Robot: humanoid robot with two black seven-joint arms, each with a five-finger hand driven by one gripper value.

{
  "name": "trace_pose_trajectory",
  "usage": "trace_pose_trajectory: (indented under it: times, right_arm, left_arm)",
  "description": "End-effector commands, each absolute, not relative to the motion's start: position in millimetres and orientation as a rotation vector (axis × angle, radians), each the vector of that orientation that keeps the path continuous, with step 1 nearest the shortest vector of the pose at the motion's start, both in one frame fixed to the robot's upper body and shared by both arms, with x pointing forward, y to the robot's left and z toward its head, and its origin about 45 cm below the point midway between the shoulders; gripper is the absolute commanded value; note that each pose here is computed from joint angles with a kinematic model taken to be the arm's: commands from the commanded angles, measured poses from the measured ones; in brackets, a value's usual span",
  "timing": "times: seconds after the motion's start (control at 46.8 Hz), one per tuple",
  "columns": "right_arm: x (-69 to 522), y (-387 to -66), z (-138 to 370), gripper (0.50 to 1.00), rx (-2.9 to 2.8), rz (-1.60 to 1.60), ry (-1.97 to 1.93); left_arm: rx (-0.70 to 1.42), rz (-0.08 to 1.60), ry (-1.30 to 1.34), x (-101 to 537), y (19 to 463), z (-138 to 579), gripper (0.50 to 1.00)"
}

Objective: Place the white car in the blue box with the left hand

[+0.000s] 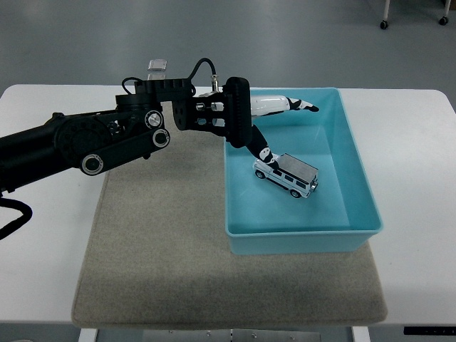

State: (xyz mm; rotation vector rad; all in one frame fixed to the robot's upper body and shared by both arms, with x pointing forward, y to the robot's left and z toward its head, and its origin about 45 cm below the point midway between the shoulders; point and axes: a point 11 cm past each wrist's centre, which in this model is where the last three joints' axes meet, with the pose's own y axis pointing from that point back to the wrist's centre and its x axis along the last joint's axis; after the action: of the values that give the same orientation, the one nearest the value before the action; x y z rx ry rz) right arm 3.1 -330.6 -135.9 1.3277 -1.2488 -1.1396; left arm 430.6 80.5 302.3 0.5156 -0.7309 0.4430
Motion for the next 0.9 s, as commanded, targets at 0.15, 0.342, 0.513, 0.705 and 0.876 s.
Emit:
trace_pose_trajectory:
  times: [0.15,0.342,0.513,0.705,0.876]
  right_arm:
    - [3,-331,-136,0.936,1.328,-1.14,-1.249]
    - [3,-331,-136,0.936,1.328,-1.14,-1.249]
    - [3,-331,-136,0.936,1.328,-1.14,-1.249]
    - [3,-331,-136,0.936,1.328,-1.14,-1.249]
    - [3,-331,-136,0.936,1.328,-1.14,-1.249]
  left_arm:
    - [0.341,0.649,-0.525,455,123,349,0.999]
    - [0.214,0.784,-0.314,469,168,369,0.999]
    - [0.117,0.907,-0.099,475,229,372,1.0]
    - [0.001,1.009,0.077,474,290,369,1.0]
    - [-0.162,1.109,0.292,470,338,339,1.0]
